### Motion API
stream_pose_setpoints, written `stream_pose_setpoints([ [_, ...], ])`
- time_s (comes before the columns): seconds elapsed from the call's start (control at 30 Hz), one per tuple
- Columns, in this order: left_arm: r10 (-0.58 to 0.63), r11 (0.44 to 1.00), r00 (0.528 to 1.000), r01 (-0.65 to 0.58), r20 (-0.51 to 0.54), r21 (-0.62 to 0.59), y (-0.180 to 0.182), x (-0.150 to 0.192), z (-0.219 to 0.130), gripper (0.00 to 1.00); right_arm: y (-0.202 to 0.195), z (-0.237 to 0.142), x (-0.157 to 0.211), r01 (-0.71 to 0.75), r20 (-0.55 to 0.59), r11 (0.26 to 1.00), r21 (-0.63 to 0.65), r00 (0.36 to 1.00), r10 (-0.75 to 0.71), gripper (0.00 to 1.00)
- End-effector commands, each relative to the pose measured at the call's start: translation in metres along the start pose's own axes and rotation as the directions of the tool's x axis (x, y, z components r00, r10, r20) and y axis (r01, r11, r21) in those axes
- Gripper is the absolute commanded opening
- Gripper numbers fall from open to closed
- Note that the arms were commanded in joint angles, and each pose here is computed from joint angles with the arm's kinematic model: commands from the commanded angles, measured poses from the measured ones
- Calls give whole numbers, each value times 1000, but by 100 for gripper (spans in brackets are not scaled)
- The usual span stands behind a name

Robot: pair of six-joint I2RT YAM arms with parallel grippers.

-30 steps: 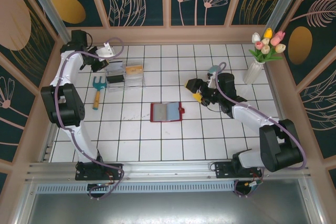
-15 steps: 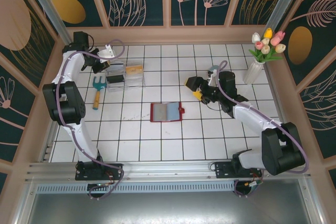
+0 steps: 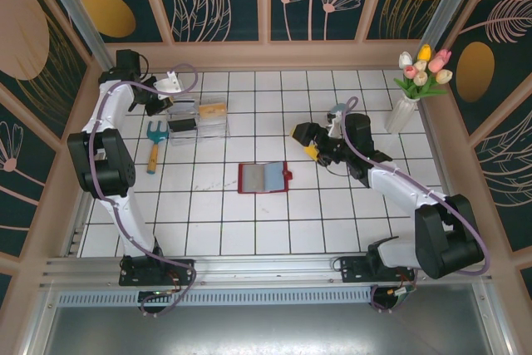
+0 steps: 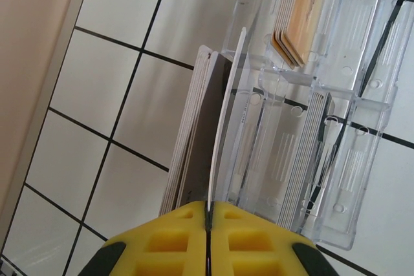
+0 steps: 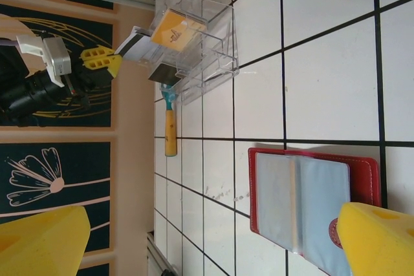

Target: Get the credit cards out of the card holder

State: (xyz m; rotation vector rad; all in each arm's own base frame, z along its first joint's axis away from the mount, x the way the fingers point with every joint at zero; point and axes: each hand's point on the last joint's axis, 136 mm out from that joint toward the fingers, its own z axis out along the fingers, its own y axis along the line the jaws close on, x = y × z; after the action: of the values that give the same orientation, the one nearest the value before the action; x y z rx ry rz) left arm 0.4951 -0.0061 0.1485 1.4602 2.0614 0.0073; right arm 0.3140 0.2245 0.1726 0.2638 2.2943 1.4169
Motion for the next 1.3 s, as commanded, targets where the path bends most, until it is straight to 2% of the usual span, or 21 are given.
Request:
stream_pose_setpoints([
  [0.0,36,999,999,-36,0,-38,13,-3,-4,9,9,-2,1,21,6,1000,-7,1000,-21,99],
  [0.4,0,999,1000,0,-5,-33,8,5,7,21,9,1,0,26,-2,1000,4,1000,-26,99],
  [0.57,0,999,1000,0,-3,-45,9,6,11,18,7,2,1,23,-4,1000,8,1000,-22,99],
  [0.77,-8,998,1000,9,17,-64,10,3,9,20,7,2,0,24,-4,1000,7,1000,-24,99],
  [0.9,-105,989,993,110,54,-102,26,-10,-4,24,7,2,-2,35,4,999,14,999,-35,99],
  [1.03,-201,971,963,220,179,-95,36,-38,-23,29,5,3,-3,69,6,997,29,998,-69,99],
  [1.2,-301,938,915,334,268,-87,34,-56,-47,27,0,2,-6,102,31,991,87,994,-105,99],
  [1.27,-364,912,878,404,311,-74,34,-65,-57,24,2,3,-4,114,35,989,92,993,-117,99],
])
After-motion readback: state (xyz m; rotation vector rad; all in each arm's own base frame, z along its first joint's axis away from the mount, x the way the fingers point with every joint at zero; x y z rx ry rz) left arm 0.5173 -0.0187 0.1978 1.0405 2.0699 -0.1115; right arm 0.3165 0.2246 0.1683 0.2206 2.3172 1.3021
